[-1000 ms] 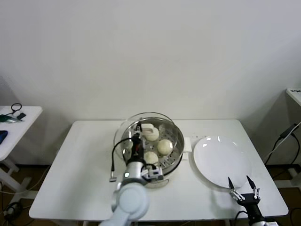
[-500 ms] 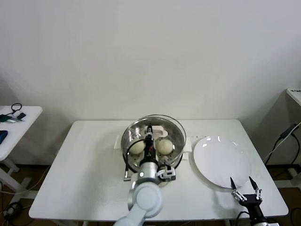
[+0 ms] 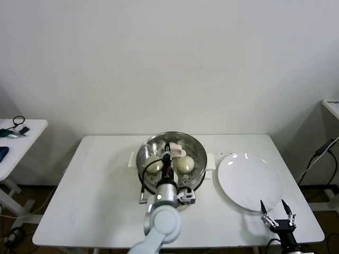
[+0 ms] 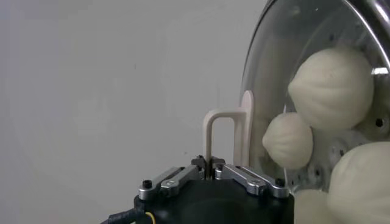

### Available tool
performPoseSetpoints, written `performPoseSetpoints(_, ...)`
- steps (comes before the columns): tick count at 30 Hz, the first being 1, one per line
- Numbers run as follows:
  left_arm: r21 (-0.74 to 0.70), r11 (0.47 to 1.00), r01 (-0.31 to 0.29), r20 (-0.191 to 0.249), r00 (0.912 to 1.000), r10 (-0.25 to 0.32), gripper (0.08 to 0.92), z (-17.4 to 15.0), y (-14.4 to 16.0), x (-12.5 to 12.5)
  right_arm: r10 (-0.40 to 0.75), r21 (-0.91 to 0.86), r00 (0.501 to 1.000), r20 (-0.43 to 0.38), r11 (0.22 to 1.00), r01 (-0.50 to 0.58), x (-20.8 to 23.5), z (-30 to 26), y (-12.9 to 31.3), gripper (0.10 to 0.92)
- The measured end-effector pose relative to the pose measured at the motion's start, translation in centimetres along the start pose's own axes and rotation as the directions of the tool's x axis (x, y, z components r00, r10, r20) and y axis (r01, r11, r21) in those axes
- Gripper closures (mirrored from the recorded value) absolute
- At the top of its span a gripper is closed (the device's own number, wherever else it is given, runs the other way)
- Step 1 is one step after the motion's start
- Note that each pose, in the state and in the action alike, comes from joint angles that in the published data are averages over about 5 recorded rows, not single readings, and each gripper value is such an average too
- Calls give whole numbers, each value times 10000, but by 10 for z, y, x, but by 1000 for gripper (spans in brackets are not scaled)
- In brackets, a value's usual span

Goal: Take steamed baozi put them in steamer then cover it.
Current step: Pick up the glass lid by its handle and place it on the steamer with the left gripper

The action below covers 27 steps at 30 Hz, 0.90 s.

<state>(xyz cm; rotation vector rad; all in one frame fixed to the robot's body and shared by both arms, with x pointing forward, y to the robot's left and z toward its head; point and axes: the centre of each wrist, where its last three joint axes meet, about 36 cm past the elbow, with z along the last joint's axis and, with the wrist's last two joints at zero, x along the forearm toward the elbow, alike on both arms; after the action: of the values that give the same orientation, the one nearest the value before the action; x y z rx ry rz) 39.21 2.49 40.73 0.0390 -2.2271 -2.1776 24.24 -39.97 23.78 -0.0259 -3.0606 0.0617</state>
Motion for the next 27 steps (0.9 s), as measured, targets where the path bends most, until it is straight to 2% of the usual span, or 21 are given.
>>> performPoseSetpoints(8,41,10000,26,-15,10000,-26,857,-1,-3,3,19,-33,10000,50,10000,-18,0,0,2,200)
performPoseSetpoints(11,168,9999,-17,11,10000,16,816,-1,-2,6,11,-53,10000,54,10000,-10,-1,0,3,200)
performPoseSetpoints(20,657,9978,23,262,9996,-40,562,1,8,17,5,-186,10000,29,9998,-4,0,-2,8,200)
performPoseSetpoints(27,1769,9842,29,600,9981,-137,362,12,30,31,44,-289,10000,80,9996,-42,3,-9,9,200)
